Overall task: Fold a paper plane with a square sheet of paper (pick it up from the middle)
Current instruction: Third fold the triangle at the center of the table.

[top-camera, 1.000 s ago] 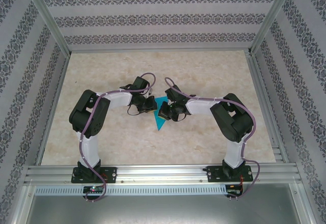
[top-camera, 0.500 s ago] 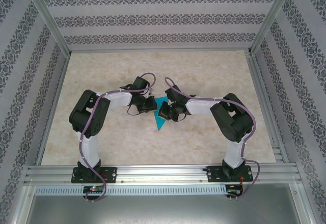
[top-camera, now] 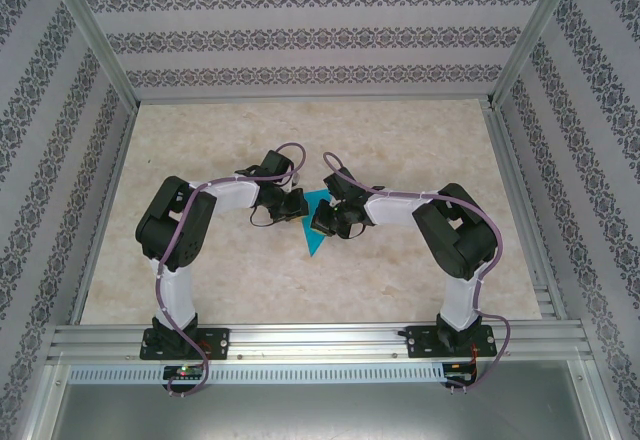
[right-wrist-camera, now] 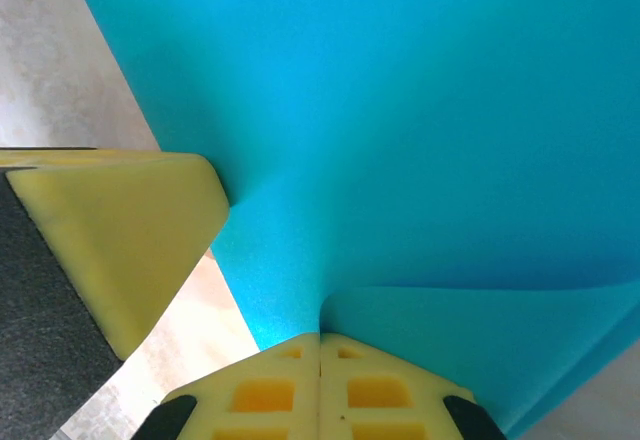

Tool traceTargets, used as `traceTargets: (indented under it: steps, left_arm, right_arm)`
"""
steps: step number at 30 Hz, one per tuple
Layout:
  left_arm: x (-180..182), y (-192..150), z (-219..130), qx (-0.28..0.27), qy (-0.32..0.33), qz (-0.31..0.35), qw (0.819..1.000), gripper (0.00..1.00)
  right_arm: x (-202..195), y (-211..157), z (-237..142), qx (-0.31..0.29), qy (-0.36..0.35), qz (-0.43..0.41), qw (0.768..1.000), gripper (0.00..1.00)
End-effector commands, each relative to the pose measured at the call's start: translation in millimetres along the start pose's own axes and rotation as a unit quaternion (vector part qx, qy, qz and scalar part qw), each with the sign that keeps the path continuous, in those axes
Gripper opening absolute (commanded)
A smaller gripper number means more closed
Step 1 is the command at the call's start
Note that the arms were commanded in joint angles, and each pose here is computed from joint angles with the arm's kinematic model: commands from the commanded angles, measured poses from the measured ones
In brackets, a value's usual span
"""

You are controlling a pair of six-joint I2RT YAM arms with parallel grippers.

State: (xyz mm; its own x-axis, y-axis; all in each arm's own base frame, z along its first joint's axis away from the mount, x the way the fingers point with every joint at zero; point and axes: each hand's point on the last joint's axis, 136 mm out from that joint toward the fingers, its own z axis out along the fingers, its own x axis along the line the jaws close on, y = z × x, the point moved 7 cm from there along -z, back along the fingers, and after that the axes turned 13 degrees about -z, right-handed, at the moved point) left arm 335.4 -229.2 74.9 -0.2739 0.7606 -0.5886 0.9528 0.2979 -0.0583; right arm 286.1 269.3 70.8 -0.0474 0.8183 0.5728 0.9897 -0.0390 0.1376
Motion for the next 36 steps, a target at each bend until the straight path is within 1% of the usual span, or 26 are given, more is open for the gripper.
traceTargets:
  steps: [1, 5, 9, 11, 14, 18, 21, 25, 29, 34, 36]
  left_arm:
    - [9.5, -5.1, 10.0, 0.020, 0.021, -0.005, 1.000, 0.11]
    - [-0.2, -0.4, -3.9, 0.006, 0.018, -0.007, 1.000, 0.14]
    - [-7.3, 10.9, -32.7, -0.034, 0.015, -0.020, 0.999, 0.20]
    - [-4.9, 15.8, -45.9, -0.053, 0.020, -0.032, 0.998, 0.23]
    - [1.5, 19.5, -60.6, -0.072, 0.018, -0.045, 0.996, 0.26]
    - [11.0, 18.5, -72.0, -0.082, 0.018, -0.056, 0.995, 0.27]
    - [13.5, 14.7, -75.3, -0.081, 0.012, -0.057, 0.995, 0.27]
    - [14.2, 8.3, -73.7, -0.067, -0.007, -0.057, 0.996, 0.22]
    - [17.6, 1.6, -70.6, -0.054, -0.023, -0.063, 0.996, 0.19]
    - [18.5, -5.1, -66.2, -0.034, -0.041, -0.063, 0.997, 0.18]
    - [18.1, -7.5, -64.9, -0.028, -0.048, -0.063, 0.996, 0.17]
  right_arm:
    - [-13.4, -3.2, 7.4, 0.006, -0.031, 0.021, 0.999, 0.07]
    - [-14.6, -5.9, 9.3, 0.012, -0.031, 0.023, 0.999, 0.15]
    - [-14.5, -7.2, 10.0, 0.014, -0.030, 0.023, 0.999, 0.21]
    - [-15.7, -7.6, 10.3, 0.015, -0.030, 0.025, 0.999, 0.25]
    - [-14.7, -7.8, 9.6, 0.014, -0.026, 0.024, 0.999, 0.37]
    - [-14.3, -8.1, 8.1, 0.013, -0.025, 0.024, 0.999, 0.44]
    - [-15.8, -7.9, 7.6, 0.013, -0.025, 0.025, 0.999, 0.44]
    - [-17.2, -9.2, 7.4, 0.012, -0.023, 0.025, 0.999, 0.38]
    - [-20.4, -9.9, 6.6, 0.009, -0.011, 0.031, 0.999, 0.36]
    - [-23.3, -12.0, 4.6, 0.007, -0.012, 0.028, 0.999, 0.36]
    - [-24.9, -13.2, 4.3, 0.007, -0.013, 0.027, 1.000, 0.38]
